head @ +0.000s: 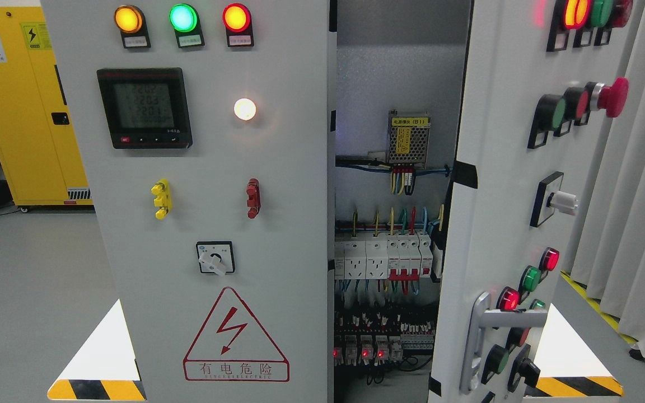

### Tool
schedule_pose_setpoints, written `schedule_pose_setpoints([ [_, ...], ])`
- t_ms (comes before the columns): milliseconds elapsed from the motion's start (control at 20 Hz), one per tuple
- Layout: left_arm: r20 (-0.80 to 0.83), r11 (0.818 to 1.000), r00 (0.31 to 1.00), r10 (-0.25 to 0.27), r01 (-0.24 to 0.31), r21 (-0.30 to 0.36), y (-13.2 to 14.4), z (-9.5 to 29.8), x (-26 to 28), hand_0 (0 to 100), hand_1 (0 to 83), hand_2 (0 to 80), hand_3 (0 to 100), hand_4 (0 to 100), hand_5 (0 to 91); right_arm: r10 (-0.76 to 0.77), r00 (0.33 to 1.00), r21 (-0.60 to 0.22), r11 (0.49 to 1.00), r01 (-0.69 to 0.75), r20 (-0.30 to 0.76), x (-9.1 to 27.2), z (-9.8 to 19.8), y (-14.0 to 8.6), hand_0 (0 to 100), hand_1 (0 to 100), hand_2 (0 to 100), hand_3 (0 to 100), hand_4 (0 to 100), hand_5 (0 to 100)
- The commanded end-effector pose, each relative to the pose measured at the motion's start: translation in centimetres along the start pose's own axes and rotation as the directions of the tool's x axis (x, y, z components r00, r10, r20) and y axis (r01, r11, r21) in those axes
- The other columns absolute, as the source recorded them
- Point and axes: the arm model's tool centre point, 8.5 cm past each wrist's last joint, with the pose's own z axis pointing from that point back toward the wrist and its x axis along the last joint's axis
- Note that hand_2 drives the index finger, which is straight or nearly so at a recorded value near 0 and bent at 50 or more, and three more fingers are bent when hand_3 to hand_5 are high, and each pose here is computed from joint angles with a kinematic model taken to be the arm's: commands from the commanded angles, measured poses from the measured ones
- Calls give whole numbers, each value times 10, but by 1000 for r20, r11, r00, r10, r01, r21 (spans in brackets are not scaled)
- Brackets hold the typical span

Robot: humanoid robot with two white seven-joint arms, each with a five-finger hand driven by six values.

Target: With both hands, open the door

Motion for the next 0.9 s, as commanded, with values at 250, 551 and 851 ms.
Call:
schedule_pose_setpoints([
  [250, 165, 999, 986, 35, -30, -33, 0, 1, 22, 120, 556, 0, 0, 0, 0, -39, 999, 20, 999, 39, 29, 13, 0, 11, 0, 500, 40, 0, 0, 0],
  [551, 590, 976, 803, 82, 54, -210, -5, 31, 87, 120, 556, 0, 0, 0, 0, -85, 996, 18, 996, 84, 37, 21, 0, 10, 0, 500, 40, 0, 0, 0],
  [851, 778, 784, 623, 84, 441, -438, -31, 88, 131, 120, 556, 0, 0, 0, 0, -70, 997, 19, 997, 69, 42, 23, 0, 11, 0, 500, 40, 0, 0, 0],
])
